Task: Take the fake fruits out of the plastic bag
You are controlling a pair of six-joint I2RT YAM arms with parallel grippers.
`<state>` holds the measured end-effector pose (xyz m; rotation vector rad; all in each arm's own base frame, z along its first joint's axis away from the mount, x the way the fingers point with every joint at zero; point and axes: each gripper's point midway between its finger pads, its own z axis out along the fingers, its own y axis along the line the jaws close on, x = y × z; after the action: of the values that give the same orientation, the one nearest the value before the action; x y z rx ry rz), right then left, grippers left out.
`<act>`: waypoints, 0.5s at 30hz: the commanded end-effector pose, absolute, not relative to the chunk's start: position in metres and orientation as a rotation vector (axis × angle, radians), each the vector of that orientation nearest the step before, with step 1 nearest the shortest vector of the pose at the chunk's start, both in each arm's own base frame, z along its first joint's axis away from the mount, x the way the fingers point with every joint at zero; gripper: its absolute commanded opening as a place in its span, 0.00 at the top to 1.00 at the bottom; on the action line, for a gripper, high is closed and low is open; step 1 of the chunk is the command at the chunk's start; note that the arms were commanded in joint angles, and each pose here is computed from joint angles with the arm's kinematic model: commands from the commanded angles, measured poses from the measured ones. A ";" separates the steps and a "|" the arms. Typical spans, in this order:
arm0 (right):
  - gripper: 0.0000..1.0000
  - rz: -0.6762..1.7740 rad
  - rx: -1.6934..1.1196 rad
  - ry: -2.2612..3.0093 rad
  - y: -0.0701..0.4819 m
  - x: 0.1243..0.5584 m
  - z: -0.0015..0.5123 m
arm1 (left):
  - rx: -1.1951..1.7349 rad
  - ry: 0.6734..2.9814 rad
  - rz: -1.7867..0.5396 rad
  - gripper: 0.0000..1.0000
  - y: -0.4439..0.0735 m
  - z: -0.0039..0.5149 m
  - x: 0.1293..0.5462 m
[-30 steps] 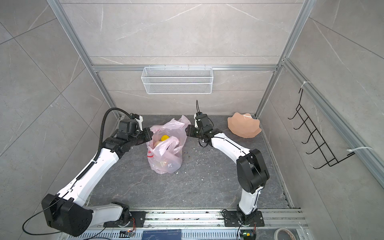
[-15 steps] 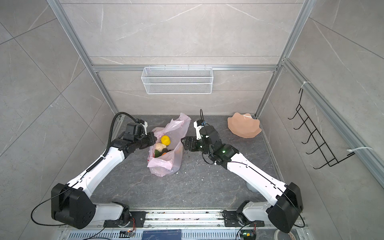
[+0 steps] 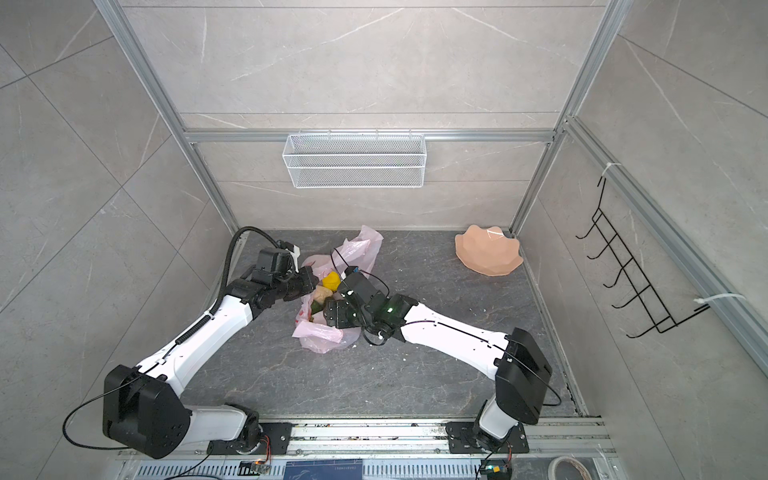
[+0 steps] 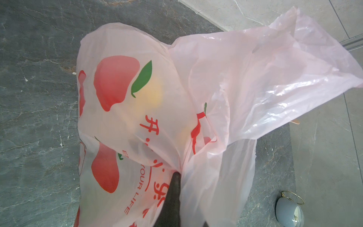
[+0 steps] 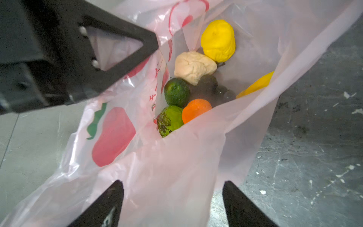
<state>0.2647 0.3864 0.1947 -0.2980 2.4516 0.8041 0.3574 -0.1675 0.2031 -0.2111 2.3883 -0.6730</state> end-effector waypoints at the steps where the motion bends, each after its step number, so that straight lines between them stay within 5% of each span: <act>1: 0.22 0.777 -0.242 2.518 0.384 0.259 0.170 | -0.244 2.322 -0.680 1.00 -0.164 0.218 0.357; 11: 0.88 0.805 -0.251 2.522 0.360 0.230 0.122 | -0.411 2.276 -0.646 1.00 -0.141 0.207 0.352; 15: 0.93 0.786 -0.210 2.525 0.336 0.219 0.089 | -0.517 2.238 -0.760 1.00 -0.128 0.197 0.357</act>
<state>0.2177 0.3398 0.0872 -0.2597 2.5932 0.7344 0.3464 -0.1374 0.1841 -0.4253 2.3368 -0.6584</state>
